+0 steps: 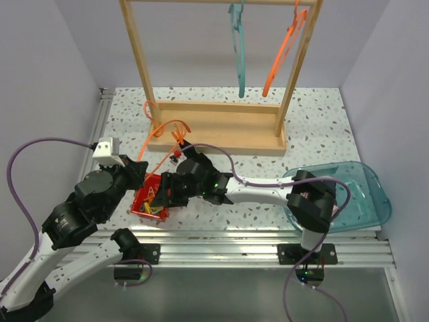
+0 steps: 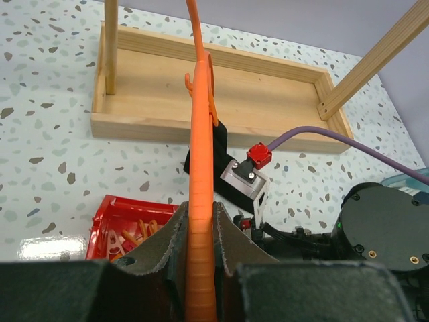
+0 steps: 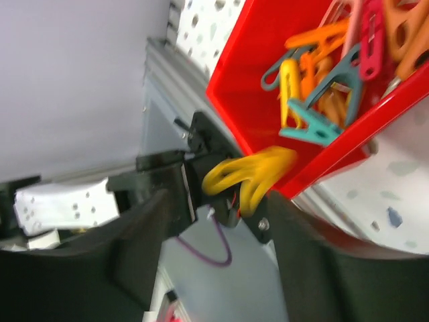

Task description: Remove the underwear clipped to the hanger

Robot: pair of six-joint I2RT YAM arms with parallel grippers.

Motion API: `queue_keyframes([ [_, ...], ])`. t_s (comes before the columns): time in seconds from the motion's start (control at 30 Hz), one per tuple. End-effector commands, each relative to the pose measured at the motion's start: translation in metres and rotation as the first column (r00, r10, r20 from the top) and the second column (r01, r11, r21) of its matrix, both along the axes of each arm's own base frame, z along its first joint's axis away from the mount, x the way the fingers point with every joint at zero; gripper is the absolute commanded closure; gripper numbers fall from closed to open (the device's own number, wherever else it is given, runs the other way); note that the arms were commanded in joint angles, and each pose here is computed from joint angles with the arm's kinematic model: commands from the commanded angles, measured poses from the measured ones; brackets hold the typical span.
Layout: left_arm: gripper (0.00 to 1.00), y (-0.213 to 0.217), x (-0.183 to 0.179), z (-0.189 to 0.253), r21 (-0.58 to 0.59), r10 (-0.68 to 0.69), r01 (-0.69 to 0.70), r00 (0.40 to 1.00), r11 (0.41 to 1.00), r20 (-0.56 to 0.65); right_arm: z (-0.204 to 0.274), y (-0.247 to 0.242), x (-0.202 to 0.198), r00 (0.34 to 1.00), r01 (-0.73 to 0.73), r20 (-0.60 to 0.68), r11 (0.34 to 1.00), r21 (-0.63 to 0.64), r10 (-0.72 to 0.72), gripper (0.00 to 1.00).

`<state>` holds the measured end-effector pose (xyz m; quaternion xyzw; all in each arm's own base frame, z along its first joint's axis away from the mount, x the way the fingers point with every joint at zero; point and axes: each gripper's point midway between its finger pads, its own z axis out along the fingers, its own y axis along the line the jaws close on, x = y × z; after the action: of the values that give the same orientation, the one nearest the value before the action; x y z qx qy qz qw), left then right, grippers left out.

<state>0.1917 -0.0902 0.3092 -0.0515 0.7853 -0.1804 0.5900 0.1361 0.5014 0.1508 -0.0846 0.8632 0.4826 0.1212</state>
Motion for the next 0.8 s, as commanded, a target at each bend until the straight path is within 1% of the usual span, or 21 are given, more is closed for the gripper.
queue_keyframes([
  [0.0, 1.0, 0.006, 0.0, 0.021, -0.037, 0.02, -0.018, 0.998, 0.999, 0.056, 0.036, 0.018, 0.033, 0.986, 0.128, 0.093, 0.984, 0.123, -0.14, 0.32],
  [0.03, 1.0, 0.006, -0.001, 0.021, -0.037, 0.019, -0.017, 0.998, 0.999, 0.056, 0.045, 0.016, 0.035, 0.983, 0.139, 0.099, 0.979, 0.148, -0.154, 0.27],
  [0.13, 1.0, 0.005, -0.001, 0.02, -0.034, 0.012, -0.01, 0.998, 0.999, 0.056, 0.056, 0.012, 0.034, 0.98, 0.136, 0.119, 0.972, 0.19, -0.16, 0.2],
  [0.2, 1.0, 0.002, 0.0, 0.02, -0.034, 0.002, 0.0, 0.998, 0.999, 0.059, 0.057, 0.007, 0.029, 0.982, 0.126, 0.115, 0.972, 0.2, -0.151, 0.19],
  [0.23, 1.0, -0.003, 0.0, 0.021, -0.041, -0.015, 0.018, 0.998, 0.999, 0.063, 0.065, -0.002, 0.026, 0.981, 0.129, 0.111, 0.966, 0.225, -0.157, 0.19],
  [0.3, 1.0, -0.009, 0.001, 0.019, -0.036, -0.047, 0.049, 0.997, 0.998, 0.066, 0.073, -0.014, 0.022, 0.981, 0.131, 0.113, 0.964, 0.231, -0.161, 0.19],
  [0.33, 1.0, -0.016, 0.001, 0.017, -0.034, -0.076, 0.078, 0.995, 0.996, 0.059, 0.059, -0.027, 0.018, 0.98, 0.142, 0.109, 0.972, 0.186, -0.164, 0.19],
  [0.37, 1.0, -0.022, 0.001, 0.014, -0.03, -0.101, 0.103, 0.993, 0.994, 0.055, 0.081, -0.04, 0.014, 0.977, 0.148, 0.12, 0.964, 0.22, -0.177, 0.19],
  [0.4, 1.0, -0.028, 0.001, 0.012, -0.016, -0.133, 0.134, 0.99, 0.991, 0.055, 0.081, -0.05, 0.011, 0.976, 0.15, 0.124, 0.966, 0.212, -0.179, 0.18],
  [0.43, 1.0, -0.041, 0.002, 0.005, -0.01, -0.188, 0.188, 0.982, 0.982, 0.035, 0.062, -0.066, 0.006, 0.977, 0.16, 0.118, 0.975, 0.154, -0.178, 0.18],
  [0.47, 1.0, -0.047, 0.001, 0.002, -0.006, -0.211, 0.211, 0.977, 0.977, 0.027, 0.083, -0.083, 0.004, 0.969, 0.177, 0.137, 0.966, 0.188, -0.204, 0.17],
  [0.5, 1.0, -0.053, 0.002, -0.003, 0.003, -0.236, 0.236, 0.972, 0.972, 0.015, 0.082, -0.095, 0.001, 0.967, 0.189, 0.139, 0.966, 0.176, -0.215, 0.16],
  [0.53, 1.0, -0.061, 0.002, -0.01, 0.007, -0.27, 0.27, 0.963, 0.963, -0.003, 0.063, -0.114, -0.005, 0.968, 0.203, 0.13, 0.973, 0.109, -0.216, 0.16],
  [0.57, 1.0, -0.065, 0.003, -0.015, 0.01, -0.282, 0.282, 0.959, 0.959, -0.011, 0.057, -0.13, -0.001, 0.953, 0.256, 0.144, 0.963, 0.08, -0.266, 0.13],
  [0.6, 1.0, -0.068, 0.004, -0.019, 0.013, -0.289, 0.289, 0.957, 0.957, -0.017, 0.074, -0.149, -0.003, 0.94, 0.288, 0.154, 0.95, 0.12, -0.304, 0.11],
  [0.63, 1.0, -0.073, 0.005, -0.027, 0.015, -0.304, 0.304, 0.952, 0.953, -0.026, 0.071, -0.161, -0.003, 0.93, 0.324, 0.145, 0.94, 0.111, -0.337, 0.09],
  [0.67, 1.0, -0.075, 0.006, -0.031, 0.015, -0.308, 0.308, 0.951, 0.951, -0.03, 0.045, -0.183, -0.006, 0.922, 0.363, 0.135, 0.931, 0.03, -0.364, 0.07],
  [0.7, 1.0, -0.078, 0.006, -0.033, 0.014, -0.316, 0.317, 0.948, 0.948, -0.032, 0.056, -0.203, 0.0, 0.89, 0.428, 0.143, 0.901, 0.068, -0.433, 0.04],
  [0.73, 1.0, -0.085, 0.006, -0.041, 0.009, -0.341, 0.341, 0.939, 0.94, -0.043, 0.033, -0.219, -0.004, 0.88, 0.464, 0.116, 0.886, 0.005, -0.461, 0.03],
  [0.77, 1.0, -0.089, 0.006, -0.045, 0.007, -0.356, 0.357, 0.933, 0.934, -0.051, 0.031, -0.229, -0.003, 0.865, 0.493, 0.105, 0.87, 0.005, -0.491, 0.02],
])
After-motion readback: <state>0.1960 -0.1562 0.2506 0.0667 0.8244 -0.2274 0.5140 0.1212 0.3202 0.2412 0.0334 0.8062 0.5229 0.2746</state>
